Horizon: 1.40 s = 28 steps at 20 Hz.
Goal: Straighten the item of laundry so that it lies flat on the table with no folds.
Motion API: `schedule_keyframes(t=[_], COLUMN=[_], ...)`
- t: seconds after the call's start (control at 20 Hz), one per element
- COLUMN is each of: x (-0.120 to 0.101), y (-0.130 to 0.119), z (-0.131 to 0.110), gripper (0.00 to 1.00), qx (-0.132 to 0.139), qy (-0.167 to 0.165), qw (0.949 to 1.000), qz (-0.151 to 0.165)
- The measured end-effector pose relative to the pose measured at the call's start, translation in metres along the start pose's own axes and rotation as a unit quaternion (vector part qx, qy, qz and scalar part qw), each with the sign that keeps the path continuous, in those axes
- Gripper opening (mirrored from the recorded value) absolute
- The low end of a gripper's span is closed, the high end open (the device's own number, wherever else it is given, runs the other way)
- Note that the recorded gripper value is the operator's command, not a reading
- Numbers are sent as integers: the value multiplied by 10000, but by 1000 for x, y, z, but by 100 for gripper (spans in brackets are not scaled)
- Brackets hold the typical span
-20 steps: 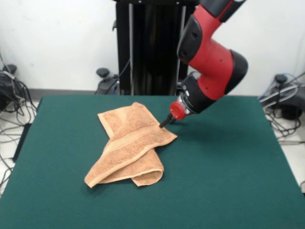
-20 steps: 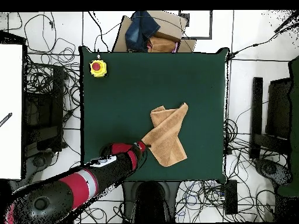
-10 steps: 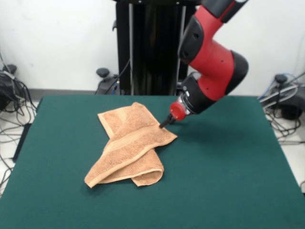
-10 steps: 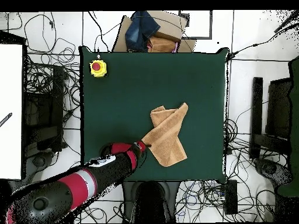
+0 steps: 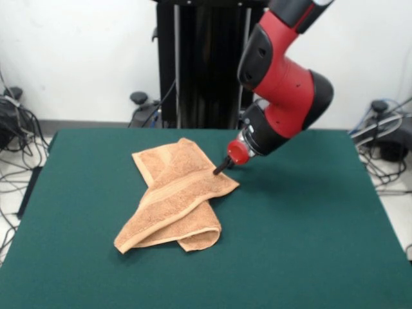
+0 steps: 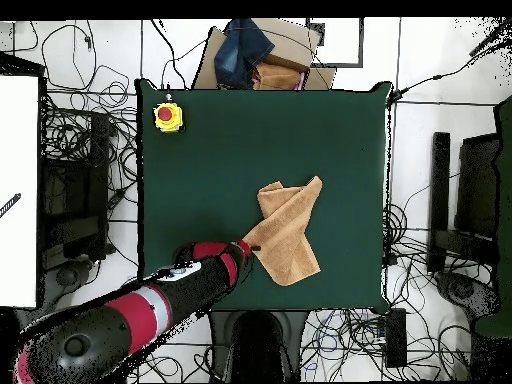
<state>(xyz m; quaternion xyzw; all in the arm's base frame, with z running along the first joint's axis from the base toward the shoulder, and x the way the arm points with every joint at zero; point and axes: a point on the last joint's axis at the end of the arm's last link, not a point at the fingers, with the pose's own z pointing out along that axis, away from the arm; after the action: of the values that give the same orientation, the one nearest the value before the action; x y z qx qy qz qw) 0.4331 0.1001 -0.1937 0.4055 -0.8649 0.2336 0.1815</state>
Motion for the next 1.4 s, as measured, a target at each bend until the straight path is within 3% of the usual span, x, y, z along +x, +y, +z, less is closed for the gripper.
schedule_keyframes(t=[1.4], x=[-6], y=[-6], z=[2], gripper=[100], qx=[-85], qy=[181], qw=[9992], qz=[-344])
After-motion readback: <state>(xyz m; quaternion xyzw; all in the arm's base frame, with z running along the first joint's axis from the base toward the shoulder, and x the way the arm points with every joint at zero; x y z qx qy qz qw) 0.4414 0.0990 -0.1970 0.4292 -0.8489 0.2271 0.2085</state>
